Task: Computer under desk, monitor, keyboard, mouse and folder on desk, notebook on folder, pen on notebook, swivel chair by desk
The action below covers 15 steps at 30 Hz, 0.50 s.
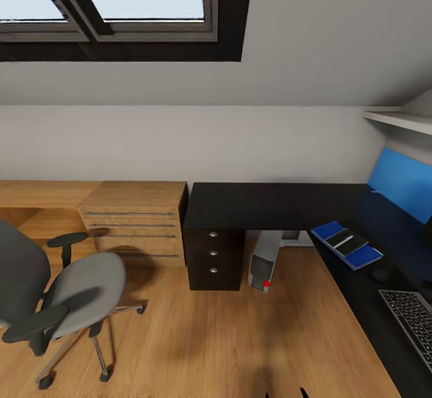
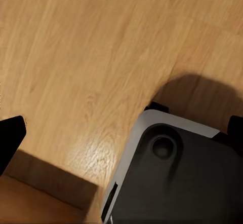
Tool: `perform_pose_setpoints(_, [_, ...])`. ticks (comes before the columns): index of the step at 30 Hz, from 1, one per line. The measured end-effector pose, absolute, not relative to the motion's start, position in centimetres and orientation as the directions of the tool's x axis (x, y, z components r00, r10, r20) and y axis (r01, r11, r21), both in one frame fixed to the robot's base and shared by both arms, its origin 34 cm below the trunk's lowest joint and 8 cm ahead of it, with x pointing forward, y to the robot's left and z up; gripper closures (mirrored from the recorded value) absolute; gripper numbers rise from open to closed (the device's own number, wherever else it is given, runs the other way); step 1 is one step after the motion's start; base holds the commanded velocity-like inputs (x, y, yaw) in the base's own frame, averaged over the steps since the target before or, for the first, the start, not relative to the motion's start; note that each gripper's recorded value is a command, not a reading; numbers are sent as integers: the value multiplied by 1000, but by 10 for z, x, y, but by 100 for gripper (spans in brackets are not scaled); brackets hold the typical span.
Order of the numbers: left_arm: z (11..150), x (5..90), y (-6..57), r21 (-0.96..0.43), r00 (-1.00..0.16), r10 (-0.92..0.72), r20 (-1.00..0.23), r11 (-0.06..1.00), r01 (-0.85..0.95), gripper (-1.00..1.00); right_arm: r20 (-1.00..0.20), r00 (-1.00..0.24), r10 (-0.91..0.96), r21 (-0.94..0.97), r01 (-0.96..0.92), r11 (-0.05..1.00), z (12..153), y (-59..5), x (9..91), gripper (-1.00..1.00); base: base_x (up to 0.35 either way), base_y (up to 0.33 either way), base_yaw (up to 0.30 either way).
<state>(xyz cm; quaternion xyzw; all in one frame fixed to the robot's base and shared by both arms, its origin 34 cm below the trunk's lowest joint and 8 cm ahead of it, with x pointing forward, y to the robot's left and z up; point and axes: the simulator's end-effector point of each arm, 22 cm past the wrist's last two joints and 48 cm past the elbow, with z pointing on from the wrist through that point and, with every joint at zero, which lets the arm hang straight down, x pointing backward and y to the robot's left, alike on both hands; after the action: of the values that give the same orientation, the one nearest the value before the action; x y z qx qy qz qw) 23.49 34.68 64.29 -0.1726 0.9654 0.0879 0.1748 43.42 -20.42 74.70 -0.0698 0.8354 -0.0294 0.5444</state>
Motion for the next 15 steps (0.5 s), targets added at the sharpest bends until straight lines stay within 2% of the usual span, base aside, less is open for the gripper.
perform_pose_setpoints(5, [642,233,347,110,-880,-301,-367,926,-362,-100,-889,-416,-189,-177,-67,982,741,-241,417,-100,0,0,277])
perform_pose_setpoints(12, [637,210,342,119,-890,-303,-341,925,-360,-100,-883,-426,-198,-182,-76,980,738,-244,405,-100,0,0,277])
perform_pose_setpoints(15, [640,210,336,117,-871,-286,-399,926,-358,-100,-883,-430,-189,-171,-80,982,736,-236,400,-100,0,0,277])
